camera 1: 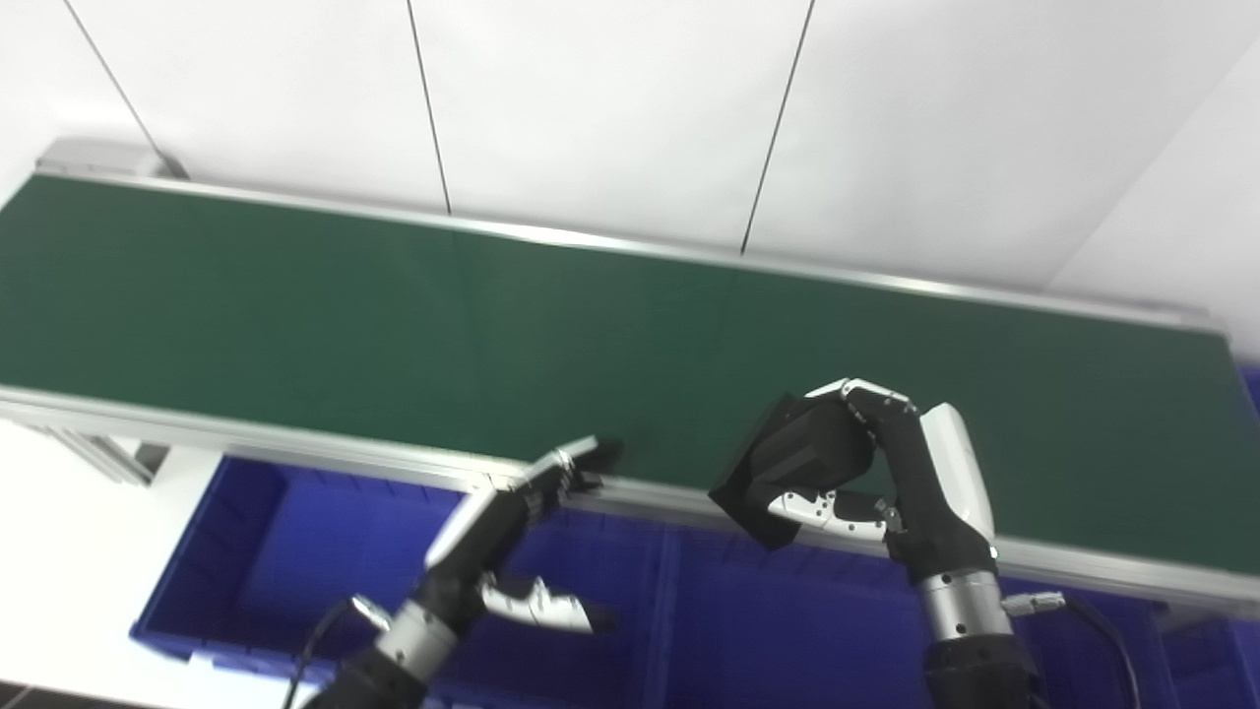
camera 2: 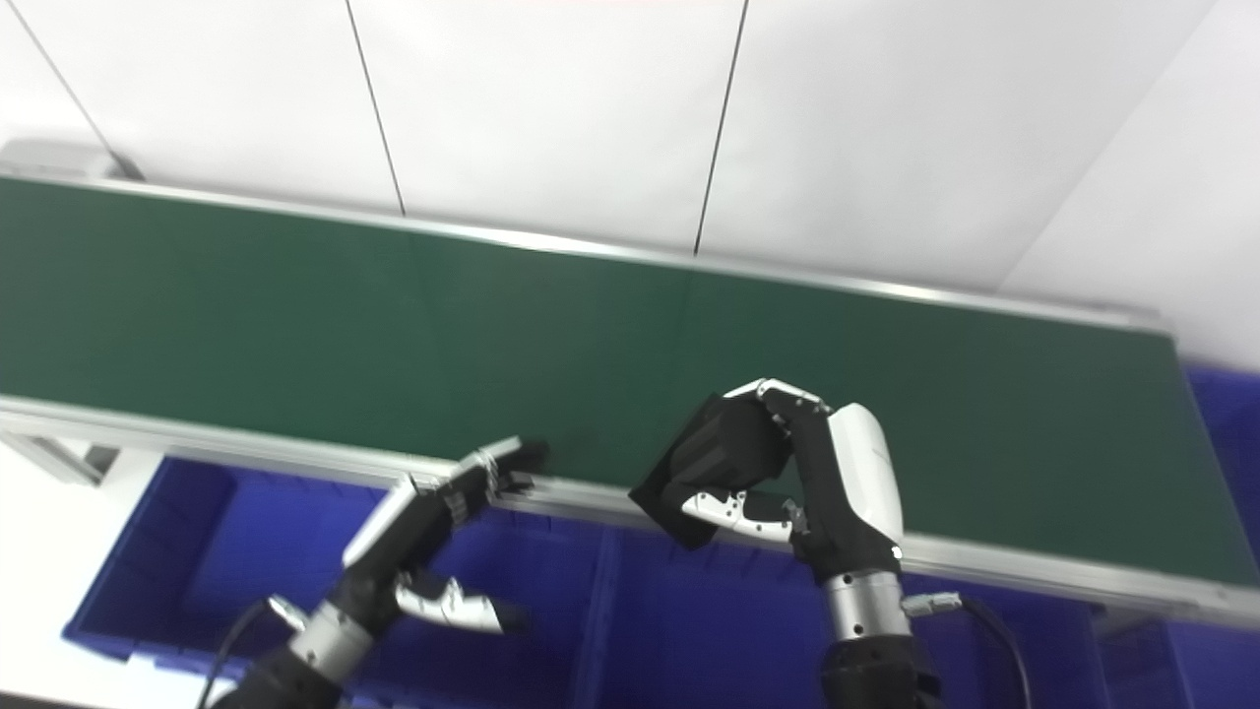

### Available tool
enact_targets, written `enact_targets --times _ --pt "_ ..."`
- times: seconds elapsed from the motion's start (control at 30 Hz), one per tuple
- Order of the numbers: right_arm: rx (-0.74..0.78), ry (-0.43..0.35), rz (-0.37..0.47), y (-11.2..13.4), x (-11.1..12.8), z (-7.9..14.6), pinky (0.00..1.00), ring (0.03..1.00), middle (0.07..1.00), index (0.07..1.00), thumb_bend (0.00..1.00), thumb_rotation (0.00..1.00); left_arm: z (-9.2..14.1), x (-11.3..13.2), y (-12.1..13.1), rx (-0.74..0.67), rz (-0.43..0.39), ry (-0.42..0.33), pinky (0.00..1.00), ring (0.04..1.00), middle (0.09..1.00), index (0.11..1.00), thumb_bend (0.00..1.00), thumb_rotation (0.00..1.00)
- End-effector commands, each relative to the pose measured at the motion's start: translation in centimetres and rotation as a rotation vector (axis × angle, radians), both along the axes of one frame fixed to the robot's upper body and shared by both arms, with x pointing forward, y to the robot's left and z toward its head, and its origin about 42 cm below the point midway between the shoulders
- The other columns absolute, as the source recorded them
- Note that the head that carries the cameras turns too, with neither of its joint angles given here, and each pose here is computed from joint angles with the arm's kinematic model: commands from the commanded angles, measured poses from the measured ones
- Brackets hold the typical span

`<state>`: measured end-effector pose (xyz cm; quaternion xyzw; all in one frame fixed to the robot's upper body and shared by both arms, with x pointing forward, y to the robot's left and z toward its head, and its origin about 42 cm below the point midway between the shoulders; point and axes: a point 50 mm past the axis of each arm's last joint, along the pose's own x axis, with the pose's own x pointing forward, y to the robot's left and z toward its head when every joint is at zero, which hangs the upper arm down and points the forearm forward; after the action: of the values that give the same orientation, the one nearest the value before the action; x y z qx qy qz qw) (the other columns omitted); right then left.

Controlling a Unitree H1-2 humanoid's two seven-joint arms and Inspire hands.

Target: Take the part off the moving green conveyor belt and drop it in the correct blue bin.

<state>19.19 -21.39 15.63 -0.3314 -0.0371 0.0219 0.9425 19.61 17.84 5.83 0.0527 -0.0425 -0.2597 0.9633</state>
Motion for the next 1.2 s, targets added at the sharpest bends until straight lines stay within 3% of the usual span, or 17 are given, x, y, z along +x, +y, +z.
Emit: enact_targets --times 0.0,0.27,0.4,0.53,0.67,0.77,1.07,1.17 --pt "-0.006 -0.045 0.008 0.0 -0.5 0.5 0.27 0.332 0.426 0.512 0.52 0.0 1.2 0.6 0.1 -0.025 -0.001 -0.041 0.84 0.889 0.893 0.855 0.9 0.2" --pt "-0.066 0.08 0.003 -0.1 -2.3 -3.4 0.3 0.364 0.428 0.51 0.52 0.0 1.1 1.2 1.1 -0.024 -0.004 -0.026 0.85 0.892 0.9 0.851 0.9 0.2" --pt "-0.078 0.177 0.029 0.0 -1.8 -5.1 0.3 0.371 0.437 0.502 0.52 0.0 1.0 1.5 1.6 -0.018 -0.01 -0.015 0.85 0.898 0.905 0.858 0.9 0.19" --pt "-0.171 0.255 0.063 0.2 -1.1 -6.3 0.42 0.472 0.495 0.481 0.52 0.0 0.8 1.6 2.2 -0.026 -0.011 -0.006 0.85 0.9 0.903 0.858 0.9 0.18" --pt "-0.26 0.299 0.085 0.3 -0.2 -7.5 0.49 0.529 0.525 0.465 0.51 0.0 0.7 1.7 2.5 -0.014 -0.01 -0.01 0.85 0.896 0.894 0.853 0.91 0.19" --pt "-0.309 0.329 0.078 0.4 0.5 -8.4 0.48 0.535 0.526 0.463 0.52 0.0 0.7 1.7 2.8 -0.008 -0.017 -0.012 0.85 0.898 0.893 0.854 0.91 0.2" --pt "-0.366 0.392 0.049 1.0 1.1 -8.6 0.52 0.612 0.556 0.464 0.51 0.0 0.9 1.9 3.6 0.002 -0.022 -0.018 0.85 0.9 0.895 0.852 0.92 0.22" --pt "-0.394 0.392 0.053 1.1 0.6 -8.3 0.59 0.664 0.557 0.463 0.51 0.0 1.0 1.9 3.7 0.003 -0.024 -0.02 0.85 0.901 0.901 0.856 0.92 0.23"
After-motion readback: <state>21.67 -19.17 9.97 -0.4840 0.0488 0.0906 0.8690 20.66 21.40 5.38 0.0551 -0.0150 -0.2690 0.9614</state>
